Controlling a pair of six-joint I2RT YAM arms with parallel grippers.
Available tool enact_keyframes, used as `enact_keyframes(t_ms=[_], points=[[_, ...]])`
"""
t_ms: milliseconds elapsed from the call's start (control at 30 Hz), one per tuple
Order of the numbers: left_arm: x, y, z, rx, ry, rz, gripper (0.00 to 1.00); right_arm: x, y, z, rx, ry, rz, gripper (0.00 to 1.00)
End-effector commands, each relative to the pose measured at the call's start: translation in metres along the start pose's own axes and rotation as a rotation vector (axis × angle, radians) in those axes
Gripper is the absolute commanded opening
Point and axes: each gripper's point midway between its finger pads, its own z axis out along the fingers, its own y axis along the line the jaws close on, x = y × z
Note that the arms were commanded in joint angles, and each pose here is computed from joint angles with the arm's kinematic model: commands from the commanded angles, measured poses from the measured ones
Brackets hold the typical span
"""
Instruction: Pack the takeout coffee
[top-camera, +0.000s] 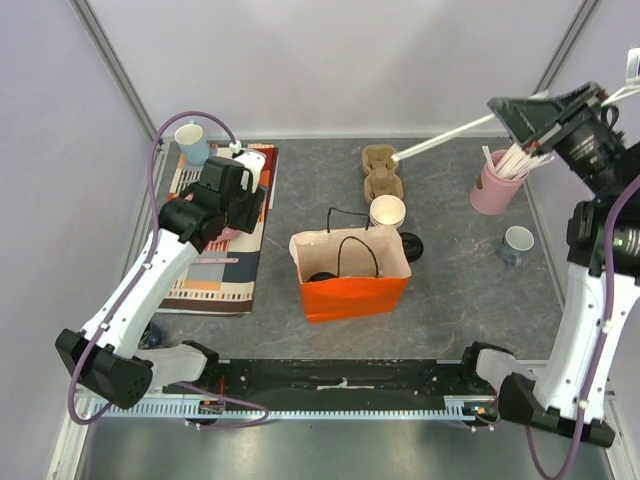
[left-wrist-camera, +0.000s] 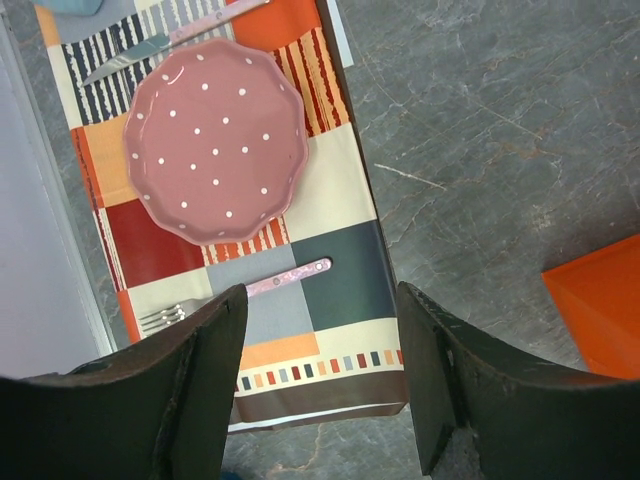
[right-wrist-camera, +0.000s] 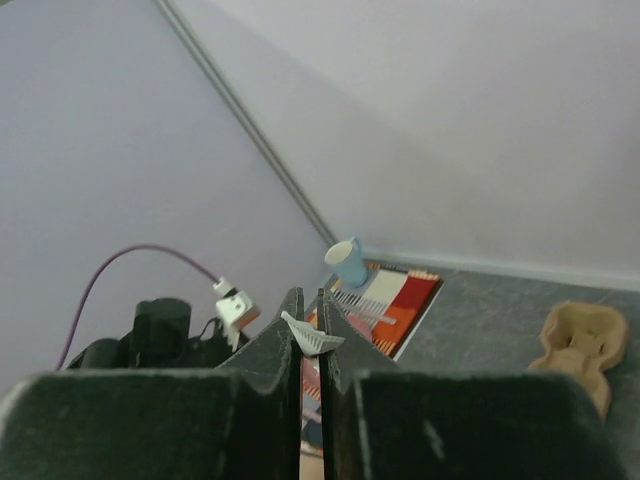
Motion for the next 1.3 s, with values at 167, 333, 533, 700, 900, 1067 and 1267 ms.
enact_keyframes(t_ms=[167,333,533,700,900,1067,1267], points=[[-0.023,0.005,-0.003,0.0,-0.049,0.031,0.68,0.087,0.006,-0.058,0.101,0.203,0.074,0.0],[-0.024,0.006,-0.003,-0.003,-0.049,0.038,0.68,0.115,-0.017,-0.066,0.16,0.268,0.08,0.0],[-0.019,0.007,-0.005,-0.009,-0.045,0.044,0.68,0.146,-0.043,-0.078,0.22,0.348,0.04,0.0],[-0.016,0.009,-0.007,-0.015,-0.046,0.049,0.68,0.157,-0.052,-0.068,0.187,0.357,0.074,0.0],[-0.015,0.009,-0.006,-0.021,-0.043,0.051,0.68,0.162,-0.035,-0.056,0.105,0.407,0.067,0.0],[-0.012,0.01,-0.006,-0.027,-0.04,0.053,0.68,0.17,-0.029,-0.052,0.088,0.434,0.04,0.01],[-0.012,0.011,-0.005,-0.033,-0.039,0.055,0.68,0.179,-0.02,-0.04,0.048,0.477,0.031,0.45]])
